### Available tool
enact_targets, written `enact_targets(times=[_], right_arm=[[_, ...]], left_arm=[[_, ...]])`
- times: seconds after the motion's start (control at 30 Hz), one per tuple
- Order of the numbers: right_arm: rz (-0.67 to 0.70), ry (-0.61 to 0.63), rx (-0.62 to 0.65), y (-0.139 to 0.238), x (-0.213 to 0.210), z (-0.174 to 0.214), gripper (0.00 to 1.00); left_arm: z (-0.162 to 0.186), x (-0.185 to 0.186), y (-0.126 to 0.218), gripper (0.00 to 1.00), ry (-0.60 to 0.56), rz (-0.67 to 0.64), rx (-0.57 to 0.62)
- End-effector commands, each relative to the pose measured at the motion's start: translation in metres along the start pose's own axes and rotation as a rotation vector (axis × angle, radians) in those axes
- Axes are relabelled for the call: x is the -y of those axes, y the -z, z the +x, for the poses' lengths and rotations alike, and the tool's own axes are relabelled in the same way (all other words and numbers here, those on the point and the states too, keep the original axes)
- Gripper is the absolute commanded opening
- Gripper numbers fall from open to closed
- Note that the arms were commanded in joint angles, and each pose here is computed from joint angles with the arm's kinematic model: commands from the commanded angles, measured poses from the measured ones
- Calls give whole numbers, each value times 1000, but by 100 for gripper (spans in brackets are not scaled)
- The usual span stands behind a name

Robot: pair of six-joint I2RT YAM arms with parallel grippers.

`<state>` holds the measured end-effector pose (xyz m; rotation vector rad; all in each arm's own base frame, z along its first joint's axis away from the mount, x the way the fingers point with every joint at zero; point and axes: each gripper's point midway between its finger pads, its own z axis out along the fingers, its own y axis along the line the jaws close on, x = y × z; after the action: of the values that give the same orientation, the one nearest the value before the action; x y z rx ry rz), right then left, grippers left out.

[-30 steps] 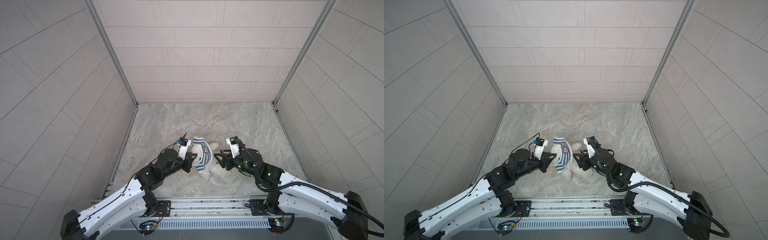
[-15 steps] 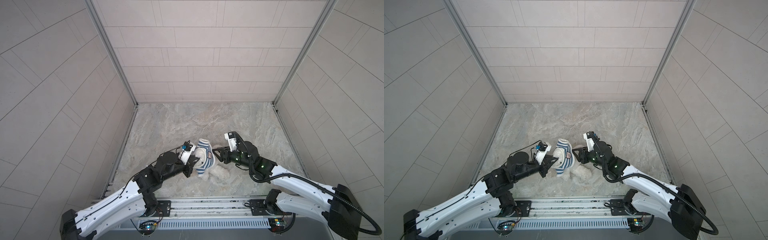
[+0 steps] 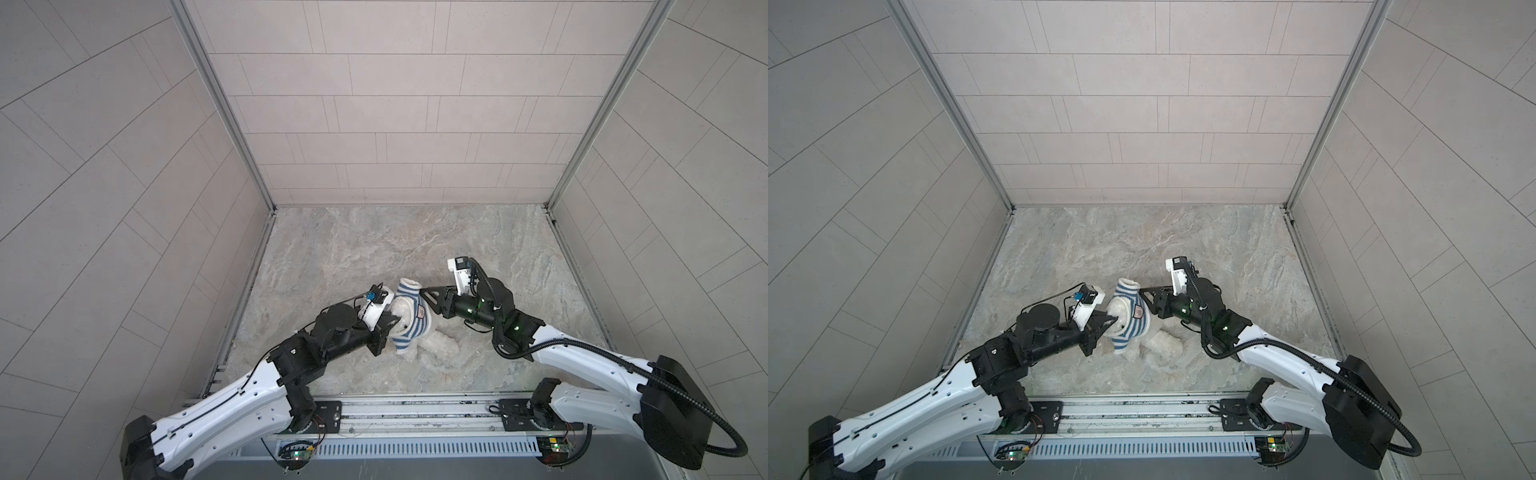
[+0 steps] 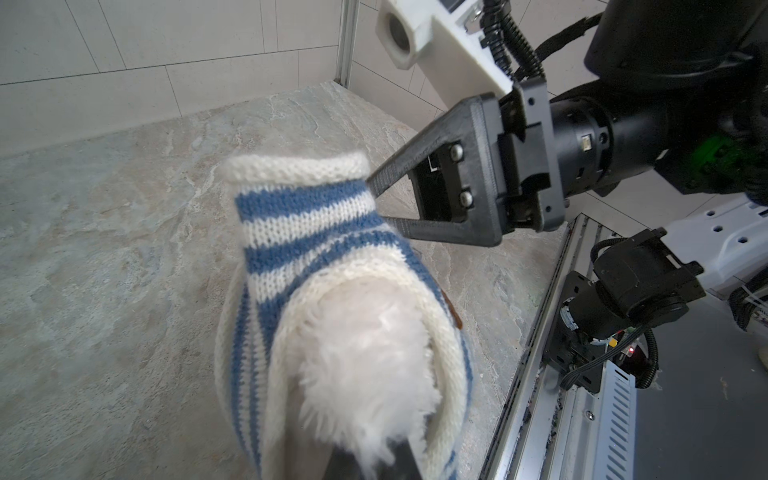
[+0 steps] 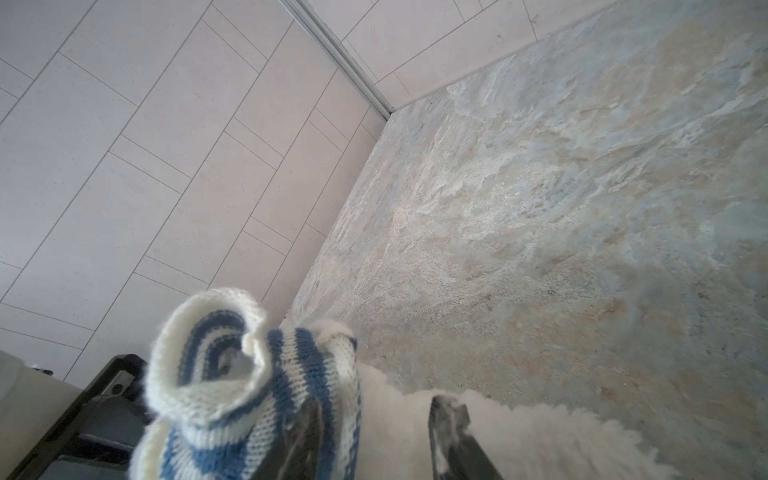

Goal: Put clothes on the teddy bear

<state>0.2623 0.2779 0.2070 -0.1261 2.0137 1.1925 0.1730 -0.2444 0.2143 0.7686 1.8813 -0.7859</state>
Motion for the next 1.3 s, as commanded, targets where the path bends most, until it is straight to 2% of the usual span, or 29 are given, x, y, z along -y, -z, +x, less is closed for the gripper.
enact_targets(times=[0.0, 0.17, 0.33, 0.37, 0.53, 0.6, 0.93, 1.27], right_arm=[[-49, -13, 18, -6, -14, -11, 41], [-64, -15, 6, -13, -17, -10, 31], [-75, -13, -9, -16, -19, -5, 27], [-94, -7, 7, -16, -28, -14, 25], [-84, -2, -10, -17, -26, -10, 6], [-41, 20, -15, -13, -19, -9, 0], [187, 130, -2, 24, 21, -10, 0], [480, 146, -79, 47, 112, 32, 0]], left_arm=[[-8, 3, 1, 0, -19, 12, 38], [-8, 4, 0, 0, -21, 12, 36], [-10, 2, 2, 0, -29, 1, 36], [-11, 2, 2, 0, -31, -2, 35], [-11, -2, 4, 0, -36, -27, 34], [-12, -5, 6, 0, -38, -44, 38], [-16, -12, 13, 0, -47, -85, 60], [-16, -18, 20, 0, -37, -121, 76]])
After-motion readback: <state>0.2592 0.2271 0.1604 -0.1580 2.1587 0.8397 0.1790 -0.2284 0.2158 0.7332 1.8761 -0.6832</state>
